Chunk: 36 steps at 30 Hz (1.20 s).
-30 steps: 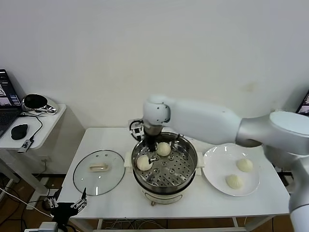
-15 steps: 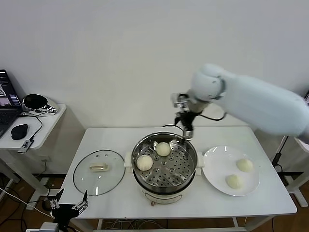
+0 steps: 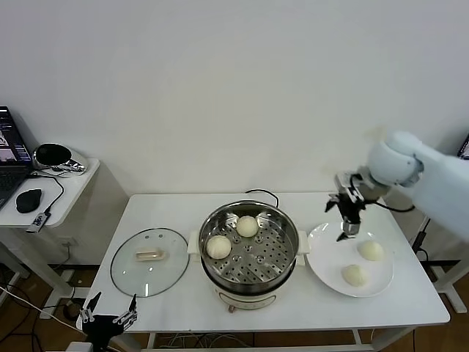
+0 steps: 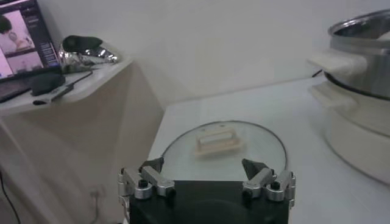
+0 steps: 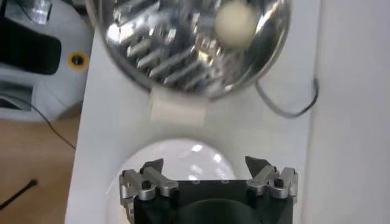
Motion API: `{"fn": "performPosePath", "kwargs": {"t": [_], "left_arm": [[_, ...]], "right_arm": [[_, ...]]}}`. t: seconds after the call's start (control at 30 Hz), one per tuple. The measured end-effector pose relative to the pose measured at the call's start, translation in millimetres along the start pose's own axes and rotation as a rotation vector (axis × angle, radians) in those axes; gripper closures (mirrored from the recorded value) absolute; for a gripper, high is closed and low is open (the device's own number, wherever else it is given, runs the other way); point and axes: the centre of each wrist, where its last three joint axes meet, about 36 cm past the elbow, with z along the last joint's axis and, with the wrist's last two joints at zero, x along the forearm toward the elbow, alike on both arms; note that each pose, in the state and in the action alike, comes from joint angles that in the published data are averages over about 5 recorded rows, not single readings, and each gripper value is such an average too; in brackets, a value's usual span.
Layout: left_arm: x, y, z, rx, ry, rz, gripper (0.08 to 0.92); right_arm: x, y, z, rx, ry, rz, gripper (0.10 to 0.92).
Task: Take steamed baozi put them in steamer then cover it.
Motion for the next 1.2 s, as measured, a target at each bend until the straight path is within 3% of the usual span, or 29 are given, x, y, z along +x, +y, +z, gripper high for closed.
{"fn": "performPosePath", "kwargs": {"t": [0.6, 1.2], "left_arm": [[-1.3, -2.7, 11.5, -0.007, 0.037, 0.0, 0.177], [-3.7, -1.1, 19.9, -0.012, 0.06, -0.002, 0.177]], "right_arm": [[-85.8, 37.6, 60.3, -0.051, 0.09, -0.06, 0.2], [-140.3, 46.7, 75.4, -0.081, 0.117, -0.081, 0.2]]}}
